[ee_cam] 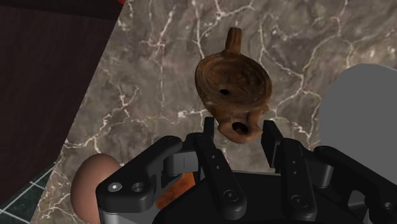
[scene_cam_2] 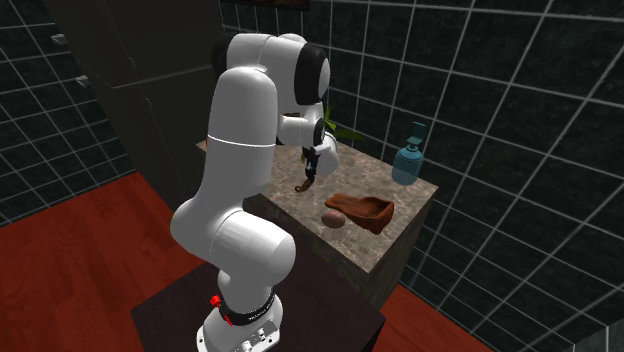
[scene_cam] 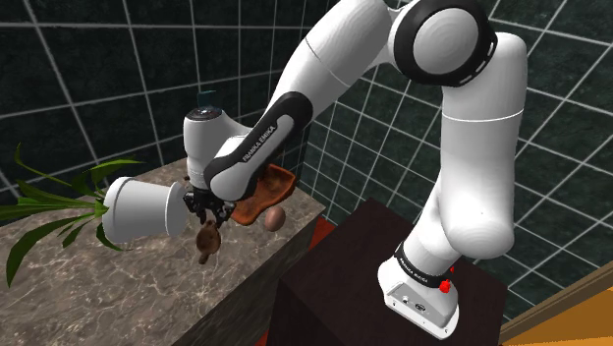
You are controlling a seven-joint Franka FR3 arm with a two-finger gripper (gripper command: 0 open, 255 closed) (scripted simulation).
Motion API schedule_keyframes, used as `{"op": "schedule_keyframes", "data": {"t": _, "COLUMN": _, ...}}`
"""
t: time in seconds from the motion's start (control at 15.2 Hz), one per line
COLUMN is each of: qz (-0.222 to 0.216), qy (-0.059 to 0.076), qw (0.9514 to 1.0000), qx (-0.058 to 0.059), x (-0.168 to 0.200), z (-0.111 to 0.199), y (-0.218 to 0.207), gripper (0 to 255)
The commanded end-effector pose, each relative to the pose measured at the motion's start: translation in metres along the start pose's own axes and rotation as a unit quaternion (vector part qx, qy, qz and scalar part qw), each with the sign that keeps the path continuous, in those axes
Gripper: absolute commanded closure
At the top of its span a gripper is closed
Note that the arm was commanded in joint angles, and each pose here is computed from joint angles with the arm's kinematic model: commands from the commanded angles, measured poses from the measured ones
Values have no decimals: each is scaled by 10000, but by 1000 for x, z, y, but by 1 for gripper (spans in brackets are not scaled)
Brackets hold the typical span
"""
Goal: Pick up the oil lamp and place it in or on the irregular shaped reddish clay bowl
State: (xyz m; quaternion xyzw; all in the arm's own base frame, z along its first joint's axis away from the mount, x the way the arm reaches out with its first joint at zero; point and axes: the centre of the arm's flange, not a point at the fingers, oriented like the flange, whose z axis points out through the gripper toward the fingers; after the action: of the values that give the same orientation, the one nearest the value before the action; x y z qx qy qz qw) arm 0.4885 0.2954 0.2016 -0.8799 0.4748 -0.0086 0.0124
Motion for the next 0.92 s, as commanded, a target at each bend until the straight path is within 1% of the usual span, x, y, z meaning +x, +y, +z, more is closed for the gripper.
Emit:
{"op": "schedule_keyframes", "data": {"t": 0.0, "qz": 0, "qy": 0, "qw": 10000, "qx": -2, "x": 0, "z": -12, "y": 0, "gripper": 255}}
{"op": "schedule_keyframes", "data": {"t": 0.86, "qz": 0, "qy": 0, "qw": 10000, "qx": -2, "x": 0, "z": -80, "y": -2, "gripper": 255}}
